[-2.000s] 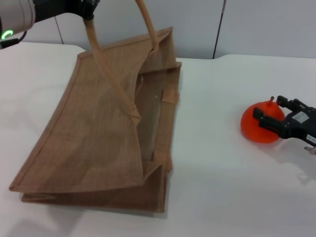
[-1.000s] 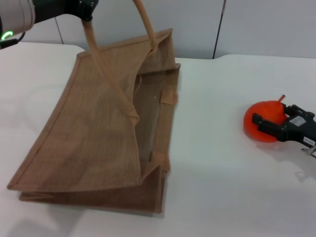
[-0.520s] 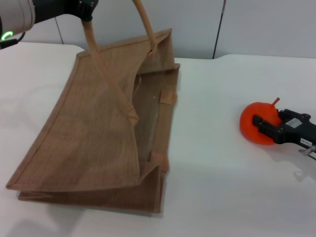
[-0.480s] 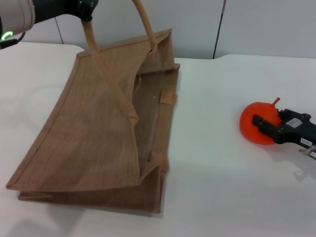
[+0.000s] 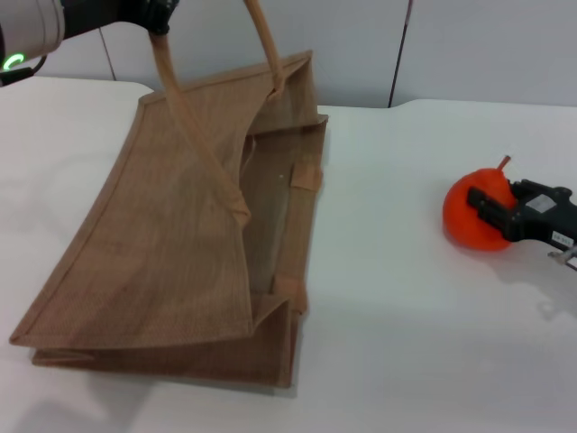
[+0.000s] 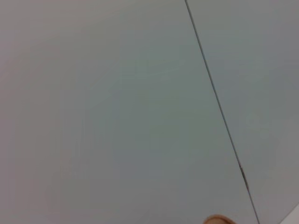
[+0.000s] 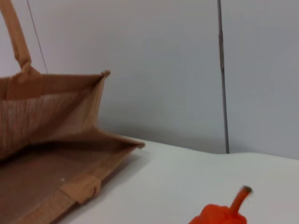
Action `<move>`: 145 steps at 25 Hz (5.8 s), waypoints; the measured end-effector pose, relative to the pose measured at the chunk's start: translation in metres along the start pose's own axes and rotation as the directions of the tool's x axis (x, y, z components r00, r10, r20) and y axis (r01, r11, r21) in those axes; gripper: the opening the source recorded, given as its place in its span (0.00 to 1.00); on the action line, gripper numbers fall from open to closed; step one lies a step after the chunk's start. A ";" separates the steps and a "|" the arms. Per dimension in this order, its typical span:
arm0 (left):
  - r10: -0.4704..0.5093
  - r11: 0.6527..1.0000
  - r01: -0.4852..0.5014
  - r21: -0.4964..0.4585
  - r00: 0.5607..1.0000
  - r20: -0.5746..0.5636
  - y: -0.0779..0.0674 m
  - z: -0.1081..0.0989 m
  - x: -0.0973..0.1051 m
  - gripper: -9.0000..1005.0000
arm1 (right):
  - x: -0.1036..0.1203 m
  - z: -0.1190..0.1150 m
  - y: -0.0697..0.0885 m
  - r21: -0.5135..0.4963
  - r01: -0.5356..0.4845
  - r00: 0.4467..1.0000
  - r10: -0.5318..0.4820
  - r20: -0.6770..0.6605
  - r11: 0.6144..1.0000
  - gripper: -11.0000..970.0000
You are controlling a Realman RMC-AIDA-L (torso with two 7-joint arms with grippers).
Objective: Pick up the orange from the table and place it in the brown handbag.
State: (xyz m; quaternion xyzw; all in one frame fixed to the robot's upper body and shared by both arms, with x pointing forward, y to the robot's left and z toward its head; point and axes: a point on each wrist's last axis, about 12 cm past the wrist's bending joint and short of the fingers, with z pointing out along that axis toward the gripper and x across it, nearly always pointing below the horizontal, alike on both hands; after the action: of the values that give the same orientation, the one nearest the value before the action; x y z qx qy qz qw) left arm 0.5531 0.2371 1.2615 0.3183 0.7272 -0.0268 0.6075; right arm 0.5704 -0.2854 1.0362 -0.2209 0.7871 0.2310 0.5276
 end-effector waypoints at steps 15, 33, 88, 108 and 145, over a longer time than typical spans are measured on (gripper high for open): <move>0.015 1.000 -0.015 0.020 1.000 0.020 -0.003 0.006 -0.007 0.14 | -0.036 0.007 0.014 -0.147 0.048 0.995 -0.035 0.090 0.988 0.38; 0.074 0.989 -0.089 0.114 0.988 0.136 -0.029 0.023 -0.047 0.14 | -0.074 0.060 0.069 -0.399 0.254 0.967 -0.239 0.087 0.881 0.24; 0.124 0.985 -0.136 0.103 0.985 0.117 -0.035 0.021 -0.032 0.29 | -0.065 0.069 0.054 -0.298 0.141 0.989 -0.145 0.007 0.944 0.91; -0.089 0.969 0.118 -0.218 0.986 0.138 0.007 0.009 0.035 0.65 | -0.044 -0.012 -0.030 0.185 0.055 0.991 -0.077 0.111 0.981 0.91; -0.196 0.850 0.263 -0.456 0.962 0.190 -0.036 0.034 0.158 0.62 | 0.026 -0.066 -0.024 0.462 0.009 0.939 -0.166 0.301 0.887 0.91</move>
State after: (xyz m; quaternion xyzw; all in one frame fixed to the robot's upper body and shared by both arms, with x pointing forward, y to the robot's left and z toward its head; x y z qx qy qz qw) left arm 0.5551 0.2616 1.0982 0.0669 0.7008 0.0588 0.7078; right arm 0.5269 -0.3466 1.0311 -0.0852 0.7078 0.0504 0.6995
